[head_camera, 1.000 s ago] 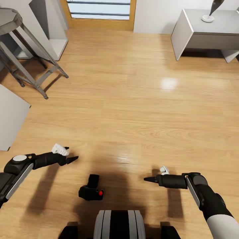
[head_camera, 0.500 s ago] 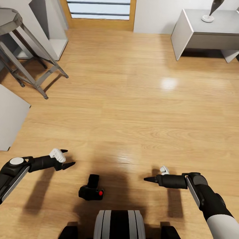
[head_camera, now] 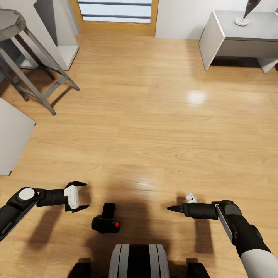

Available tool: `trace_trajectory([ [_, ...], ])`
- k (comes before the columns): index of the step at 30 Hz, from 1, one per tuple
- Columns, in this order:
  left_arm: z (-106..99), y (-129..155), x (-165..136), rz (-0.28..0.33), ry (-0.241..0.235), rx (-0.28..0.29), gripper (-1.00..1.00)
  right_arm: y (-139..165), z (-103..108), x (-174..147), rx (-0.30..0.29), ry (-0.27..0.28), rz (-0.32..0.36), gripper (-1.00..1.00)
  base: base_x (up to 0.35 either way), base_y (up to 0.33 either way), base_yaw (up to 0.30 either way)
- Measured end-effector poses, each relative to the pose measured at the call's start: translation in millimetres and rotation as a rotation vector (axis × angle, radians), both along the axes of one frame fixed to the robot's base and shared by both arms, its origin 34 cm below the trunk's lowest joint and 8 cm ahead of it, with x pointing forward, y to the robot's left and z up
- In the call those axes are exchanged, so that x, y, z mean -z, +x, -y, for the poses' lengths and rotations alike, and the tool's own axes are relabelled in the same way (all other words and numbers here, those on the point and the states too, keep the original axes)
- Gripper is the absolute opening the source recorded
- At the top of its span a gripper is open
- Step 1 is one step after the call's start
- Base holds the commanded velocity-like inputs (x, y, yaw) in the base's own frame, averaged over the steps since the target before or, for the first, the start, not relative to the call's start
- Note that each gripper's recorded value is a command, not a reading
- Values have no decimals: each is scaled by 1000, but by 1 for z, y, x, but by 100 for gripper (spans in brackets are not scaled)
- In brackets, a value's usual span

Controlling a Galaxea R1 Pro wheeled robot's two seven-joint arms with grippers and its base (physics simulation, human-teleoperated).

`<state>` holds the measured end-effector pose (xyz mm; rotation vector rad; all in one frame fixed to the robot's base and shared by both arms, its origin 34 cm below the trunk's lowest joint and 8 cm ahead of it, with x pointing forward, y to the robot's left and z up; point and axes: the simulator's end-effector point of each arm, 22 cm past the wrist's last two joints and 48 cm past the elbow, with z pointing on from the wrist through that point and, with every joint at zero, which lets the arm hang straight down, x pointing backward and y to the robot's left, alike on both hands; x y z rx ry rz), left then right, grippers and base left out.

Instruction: Attach the digital camera to the camera tripod in the bedroom.

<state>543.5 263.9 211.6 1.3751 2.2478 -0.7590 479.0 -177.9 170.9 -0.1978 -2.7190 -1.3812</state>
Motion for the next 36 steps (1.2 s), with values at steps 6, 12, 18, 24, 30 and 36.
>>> trace_trajectory([
  [6,-14,-2,-3,20,21,46,100,0,0,0,1,-1,1,100,0,0,0],
  [12,-31,-3,-5,62,47,112,100,0,0,0,1,0,1,100,0,0,0],
  [18,-41,-5,-4,100,84,189,100,0,0,0,1,-1,1,100,0,0,0],
  [24,-44,-7,-2,112,94,220,100,0,0,0,2,-1,-3,100,0,0,0],
  [30,-45,-13,2,103,103,239,100,-1,0,0,4,0,-9,100,0,0,0],
  [36,-34,-37,15,55,92,276,100,-1,0,0,4,1,-9,100,0,0,0],
])
